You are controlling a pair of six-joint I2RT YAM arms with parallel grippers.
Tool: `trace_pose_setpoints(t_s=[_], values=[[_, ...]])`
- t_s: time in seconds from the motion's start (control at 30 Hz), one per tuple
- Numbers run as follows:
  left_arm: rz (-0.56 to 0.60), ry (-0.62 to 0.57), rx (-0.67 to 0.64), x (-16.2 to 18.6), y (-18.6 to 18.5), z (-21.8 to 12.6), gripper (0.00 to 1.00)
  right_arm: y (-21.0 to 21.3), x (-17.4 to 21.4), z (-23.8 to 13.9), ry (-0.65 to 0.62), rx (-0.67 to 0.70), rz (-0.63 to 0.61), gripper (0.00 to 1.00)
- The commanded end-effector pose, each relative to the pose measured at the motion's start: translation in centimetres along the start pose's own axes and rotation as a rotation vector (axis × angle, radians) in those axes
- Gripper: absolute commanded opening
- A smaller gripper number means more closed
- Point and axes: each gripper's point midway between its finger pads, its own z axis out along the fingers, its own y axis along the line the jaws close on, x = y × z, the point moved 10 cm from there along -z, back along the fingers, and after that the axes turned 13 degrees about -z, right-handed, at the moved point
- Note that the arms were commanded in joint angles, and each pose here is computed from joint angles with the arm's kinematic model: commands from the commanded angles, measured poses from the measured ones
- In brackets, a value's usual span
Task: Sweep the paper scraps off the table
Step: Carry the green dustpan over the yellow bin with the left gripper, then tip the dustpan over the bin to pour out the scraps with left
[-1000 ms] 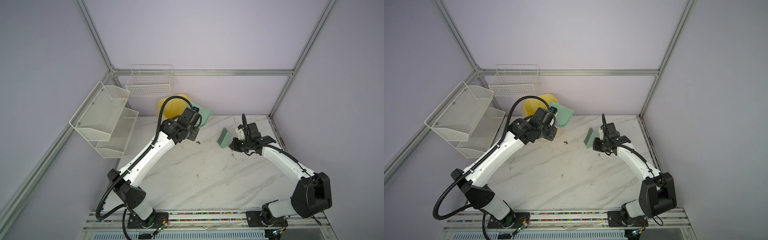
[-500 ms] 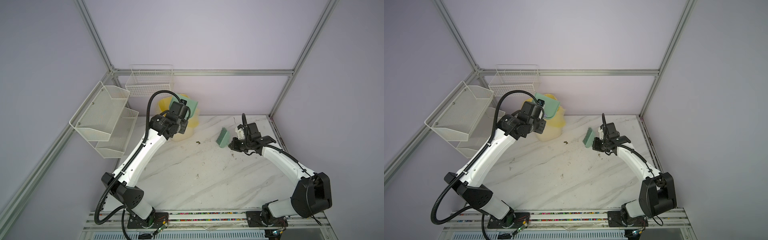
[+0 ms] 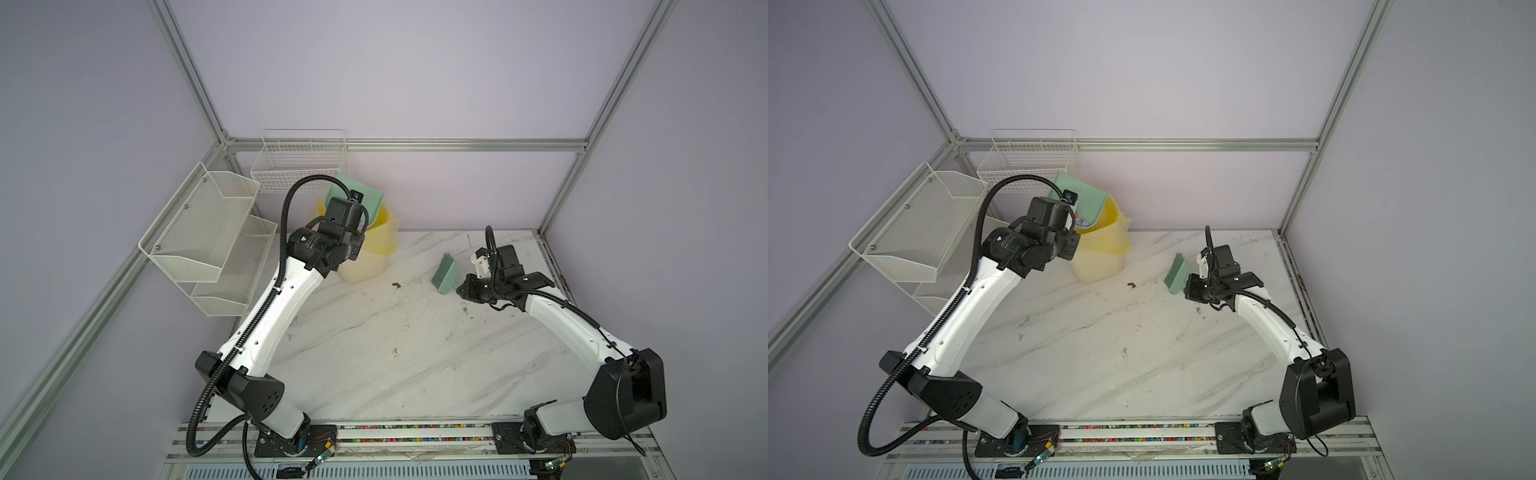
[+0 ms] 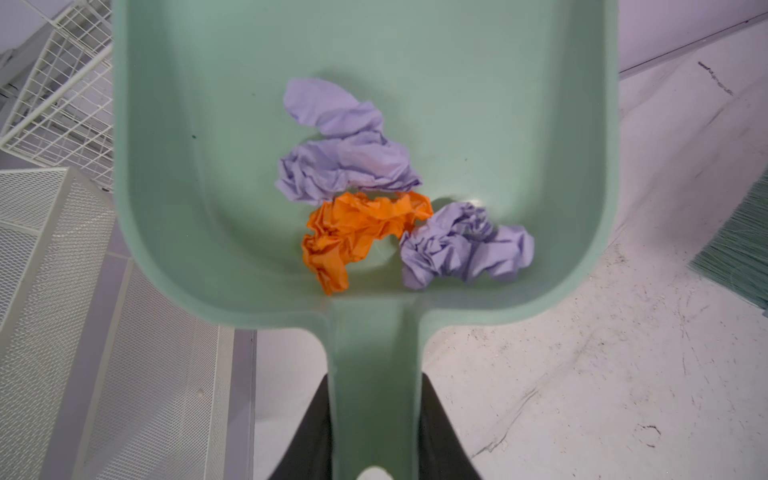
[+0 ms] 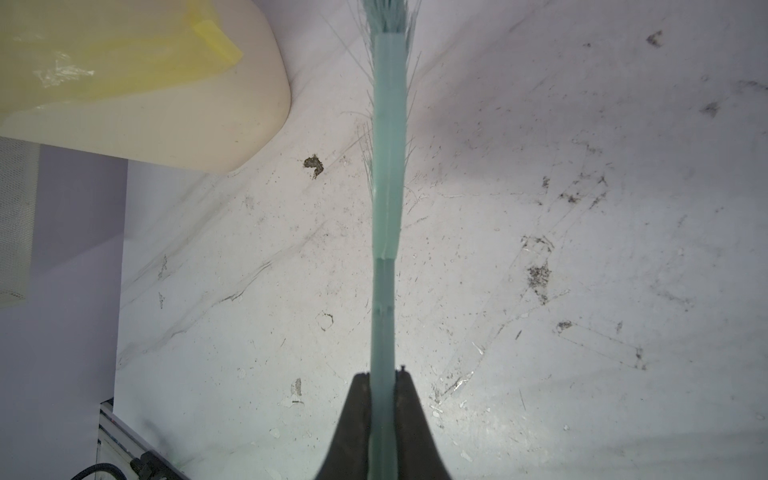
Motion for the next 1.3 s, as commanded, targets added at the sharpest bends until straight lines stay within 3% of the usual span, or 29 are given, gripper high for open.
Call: trace_pose_setpoints(t_s=[0.0, 0.17, 0.6, 0.93, 1.13, 1.27], values=[[-0.031, -0.143, -0.06, -2.8, 2.1, -2.2, 0.15, 0.5, -0.6, -0.9, -0.054, -0.034, -0.015, 0.0], [-0.011, -0.134, -0.135, -2.9, 2.5, -1.0, 0.14, 0.5, -0.7, -0.9, -0.052, -0.042, -0.016, 0.0], [0.213, -0.073, -0.399, -2.4, 1.9, 3.3, 0.14, 0.5, -0.2, -0.9, -0.043, -0.052, -0.017, 0.0], [0.281, -0.062, -0.524, -2.6, 2.1, 4.2, 0.12, 0.2, 0.3, -0.5, -0.026, -0.046, -0.011, 0.0], [0.451, -0.072, -0.715, -1.5, 1.5, 6.3, 0.1, 0.2, 0.3, -0.5, -0.027, -0.052, -0.014, 0.0], [0.519, -0.057, -0.727, -0.8, 0.9, 7.3, 0.1, 0.2, 0.4, -0.4, -0.023, -0.048, -0.012, 0.0]])
